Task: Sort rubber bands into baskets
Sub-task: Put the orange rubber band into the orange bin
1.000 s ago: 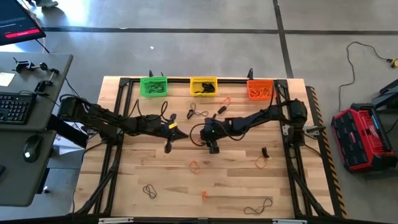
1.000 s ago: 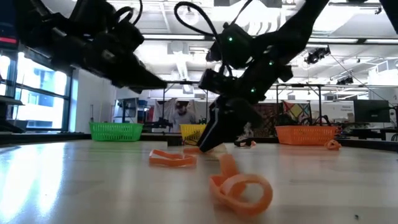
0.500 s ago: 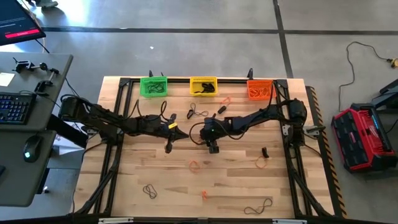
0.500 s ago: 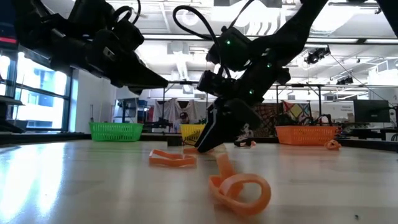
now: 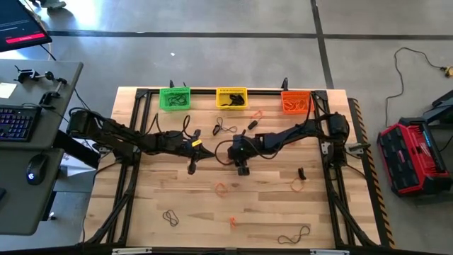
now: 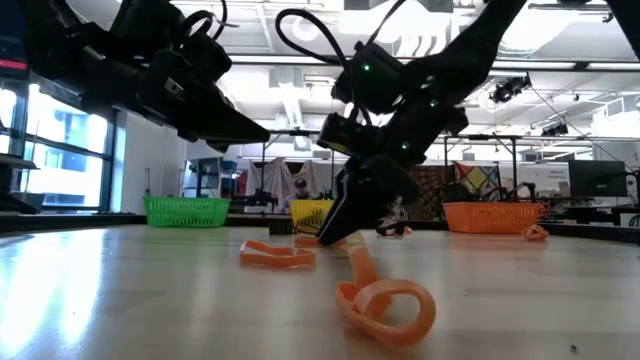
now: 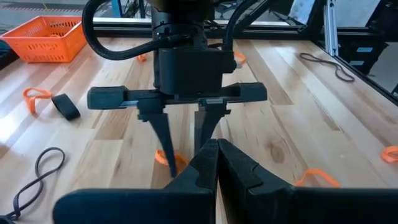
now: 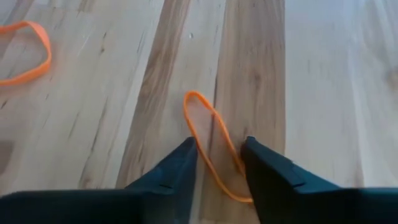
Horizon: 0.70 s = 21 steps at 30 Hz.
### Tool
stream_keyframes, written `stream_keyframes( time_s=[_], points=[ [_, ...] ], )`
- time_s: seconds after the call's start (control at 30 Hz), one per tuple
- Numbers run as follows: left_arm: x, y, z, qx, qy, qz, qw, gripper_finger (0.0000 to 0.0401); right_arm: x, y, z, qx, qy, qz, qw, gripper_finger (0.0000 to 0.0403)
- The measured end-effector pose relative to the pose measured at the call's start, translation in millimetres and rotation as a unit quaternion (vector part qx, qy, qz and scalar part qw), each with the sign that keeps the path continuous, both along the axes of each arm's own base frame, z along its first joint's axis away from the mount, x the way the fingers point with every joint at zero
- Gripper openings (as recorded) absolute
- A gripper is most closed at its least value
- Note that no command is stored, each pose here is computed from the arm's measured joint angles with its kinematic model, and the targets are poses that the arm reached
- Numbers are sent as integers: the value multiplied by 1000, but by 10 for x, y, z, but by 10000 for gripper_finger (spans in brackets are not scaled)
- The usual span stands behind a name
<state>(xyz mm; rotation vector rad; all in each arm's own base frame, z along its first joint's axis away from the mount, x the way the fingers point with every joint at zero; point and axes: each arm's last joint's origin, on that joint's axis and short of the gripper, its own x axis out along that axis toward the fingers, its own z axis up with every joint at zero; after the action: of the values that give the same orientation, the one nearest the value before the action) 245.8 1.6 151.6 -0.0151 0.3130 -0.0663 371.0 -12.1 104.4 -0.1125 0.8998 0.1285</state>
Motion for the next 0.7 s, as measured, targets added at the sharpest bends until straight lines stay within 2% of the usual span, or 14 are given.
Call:
stream_keyframes(
  time_s=[0.2,0.27,0.53,0.7],
  points=[
    [0,0,0,-3,0,1,1000,0,-9,8,-5,2,5,7,1000,24],
    [0,0,0,-3,0,1,1000,0,-9,15,-6,1,5,8,1000,7],
    [0,0,-1,5,0,-1,1000,0,52,73,69,-1,17,-2,1000,2],
    [0,0,-1,11,0,-3,1000,0,15,97,253,-3,37,-4,999,0]
  ],
)
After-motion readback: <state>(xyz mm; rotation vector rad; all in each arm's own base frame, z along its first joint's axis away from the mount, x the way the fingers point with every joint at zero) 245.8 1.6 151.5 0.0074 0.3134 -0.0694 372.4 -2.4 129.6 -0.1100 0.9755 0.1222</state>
